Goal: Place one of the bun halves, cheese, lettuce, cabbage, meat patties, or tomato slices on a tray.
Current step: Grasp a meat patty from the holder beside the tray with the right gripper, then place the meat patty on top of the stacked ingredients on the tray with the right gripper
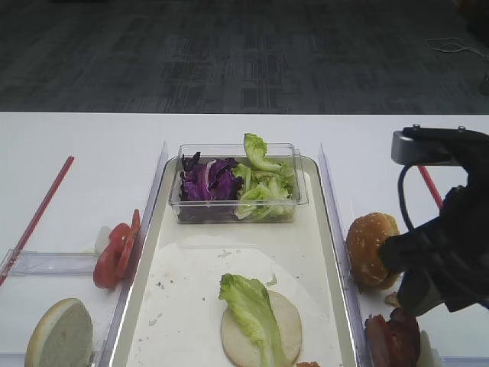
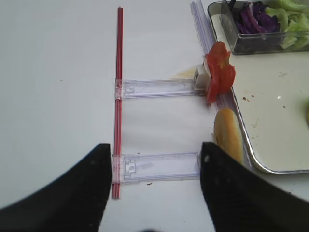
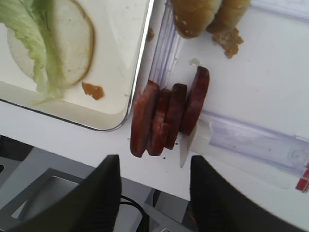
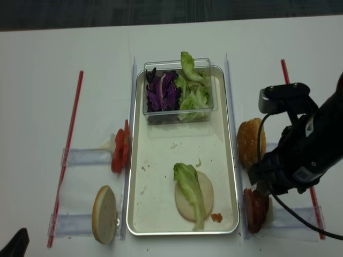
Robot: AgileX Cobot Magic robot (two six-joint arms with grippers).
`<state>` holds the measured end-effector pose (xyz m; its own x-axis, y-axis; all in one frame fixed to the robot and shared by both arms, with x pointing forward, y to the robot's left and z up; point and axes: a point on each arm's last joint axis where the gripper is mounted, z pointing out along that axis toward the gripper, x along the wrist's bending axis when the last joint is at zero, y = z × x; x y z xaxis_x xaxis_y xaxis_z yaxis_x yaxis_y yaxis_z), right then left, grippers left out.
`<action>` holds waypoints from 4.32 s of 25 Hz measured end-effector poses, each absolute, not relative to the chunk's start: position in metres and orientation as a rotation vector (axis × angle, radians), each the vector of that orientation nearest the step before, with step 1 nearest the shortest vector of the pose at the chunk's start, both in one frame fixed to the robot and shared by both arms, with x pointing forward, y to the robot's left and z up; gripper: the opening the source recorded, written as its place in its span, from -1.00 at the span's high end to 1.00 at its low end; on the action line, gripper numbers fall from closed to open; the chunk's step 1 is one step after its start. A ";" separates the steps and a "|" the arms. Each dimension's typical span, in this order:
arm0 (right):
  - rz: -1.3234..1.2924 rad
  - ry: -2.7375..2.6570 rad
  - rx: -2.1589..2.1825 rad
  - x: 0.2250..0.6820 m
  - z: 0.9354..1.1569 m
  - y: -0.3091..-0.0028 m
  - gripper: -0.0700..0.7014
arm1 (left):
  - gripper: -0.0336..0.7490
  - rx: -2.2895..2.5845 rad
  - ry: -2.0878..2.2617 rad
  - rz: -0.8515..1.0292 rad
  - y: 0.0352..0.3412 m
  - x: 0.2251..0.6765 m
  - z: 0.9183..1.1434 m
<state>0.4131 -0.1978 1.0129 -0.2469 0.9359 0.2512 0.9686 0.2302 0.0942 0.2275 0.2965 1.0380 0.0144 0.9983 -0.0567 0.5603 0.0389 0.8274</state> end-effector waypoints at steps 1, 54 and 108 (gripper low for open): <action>-0.336 -2.357 -1.828 0.413 1.012 -0.195 -0.11 | -0.09 1.603 1.628 0.806 0.297 0.228 1.038; -0.080 -2.415 -1.777 0.431 0.951 -0.159 0.60 | -0.09 1.599 1.635 0.810 0.297 0.228 1.038; -0.598 -2.200 -1.541 0.442 0.990 -0.152 0.60 | -0.09 1.598 1.635 0.810 0.297 0.228 1.038</action>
<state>0.4421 -0.1518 0.9901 -0.3212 0.7793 0.5381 0.9445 0.3051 0.1219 0.2275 0.2971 1.0380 0.0070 0.9984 -0.0562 0.5603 0.0426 0.8272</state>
